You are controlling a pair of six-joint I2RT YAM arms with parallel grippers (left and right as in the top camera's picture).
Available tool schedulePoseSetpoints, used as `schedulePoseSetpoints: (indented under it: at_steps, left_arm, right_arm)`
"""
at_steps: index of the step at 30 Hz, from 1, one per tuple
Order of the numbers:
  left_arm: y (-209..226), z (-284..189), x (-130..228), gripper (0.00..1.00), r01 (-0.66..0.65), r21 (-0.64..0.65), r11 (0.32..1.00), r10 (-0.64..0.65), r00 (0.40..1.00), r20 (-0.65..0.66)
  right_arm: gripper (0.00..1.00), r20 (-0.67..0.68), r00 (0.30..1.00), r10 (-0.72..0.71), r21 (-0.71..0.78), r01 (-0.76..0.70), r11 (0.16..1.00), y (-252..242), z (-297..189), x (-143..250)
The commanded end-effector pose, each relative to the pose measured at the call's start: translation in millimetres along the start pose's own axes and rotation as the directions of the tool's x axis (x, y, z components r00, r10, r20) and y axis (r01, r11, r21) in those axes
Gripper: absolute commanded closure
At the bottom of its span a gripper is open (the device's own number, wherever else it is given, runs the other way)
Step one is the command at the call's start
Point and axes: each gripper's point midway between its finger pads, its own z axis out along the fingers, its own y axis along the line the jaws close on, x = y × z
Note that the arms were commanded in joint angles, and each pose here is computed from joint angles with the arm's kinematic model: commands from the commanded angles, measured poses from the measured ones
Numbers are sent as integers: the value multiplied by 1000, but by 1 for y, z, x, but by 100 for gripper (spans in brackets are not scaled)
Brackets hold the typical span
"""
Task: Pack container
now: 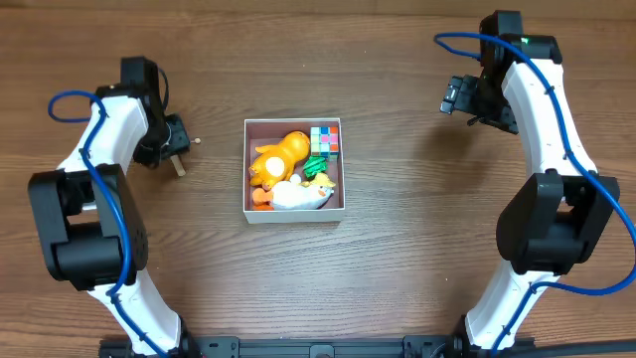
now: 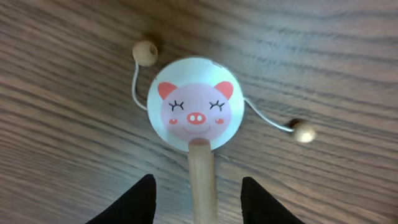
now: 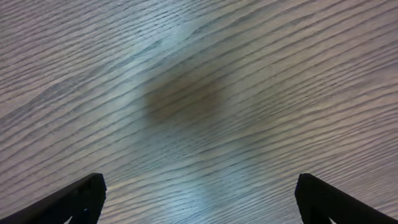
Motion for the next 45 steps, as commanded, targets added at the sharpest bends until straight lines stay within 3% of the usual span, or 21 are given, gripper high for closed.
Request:
schedulePoseSetpoints:
  at_steps: [1, 10, 14, 19, 24, 29, 33, 39, 42, 45]
  left_arm:
    - [5, 11, 16, 54, 49, -5, 999, -49, 998, -29]
    - [5, 19, 19, 54, 81, 1, 997, -81, 996, -20]
    - [6, 27, 24, 61, 96, 0, 995, -96, 995, -22]
    - [7, 37, 31, 61, 87, 7, 996, -87, 996, -23]
    - [5, 35, 25, 68, 87, 15, 996, -87, 996, -3]
    - [5, 34, 24, 86, 87, 15, 996, -87, 996, -1]
    - [4, 31, 21, 86, 42, 17, 999, -42, 999, 2]
    - [-6, -17, -5, 82, -4, 37, 999, 2, 998, 58]
    - [-43, -80, -26, 82, -117, 134, 984, 91, 979, 182]
    - [-88, -139, -21, 80, -249, 207, 946, 179, 935, 307]
  right_arm:
    - [0, 12, 1000, -3, 10, 3, 1000, -1, -2, -2]
    - [0, 12, 1000, -3, 10, 3, 1000, -1, -2, -2]
    - [0, 12, 1000, -3, 10, 3, 1000, -1, -2, -2]
    - [0, 12, 1000, -3, 10, 3, 1000, -1, -2, -2]
    - [0, 12, 1000, -3, 10, 3, 1000, -1, -2, -2]
    - [0, 12, 1000, -3, 10, 3, 1000, -1, -2, -2]
    - [0, 12, 1000, -3, 10, 3, 1000, -1, -2, -2]
    - [0, 12, 1000, -3, 10, 3, 1000, -1, -2, -2]
    - [0, 12, 1000, -3, 10, 3, 1000, -1, -2, -2]
    - [0, 12, 1000, -3, 10, 3, 1000, -1, -2, -2]
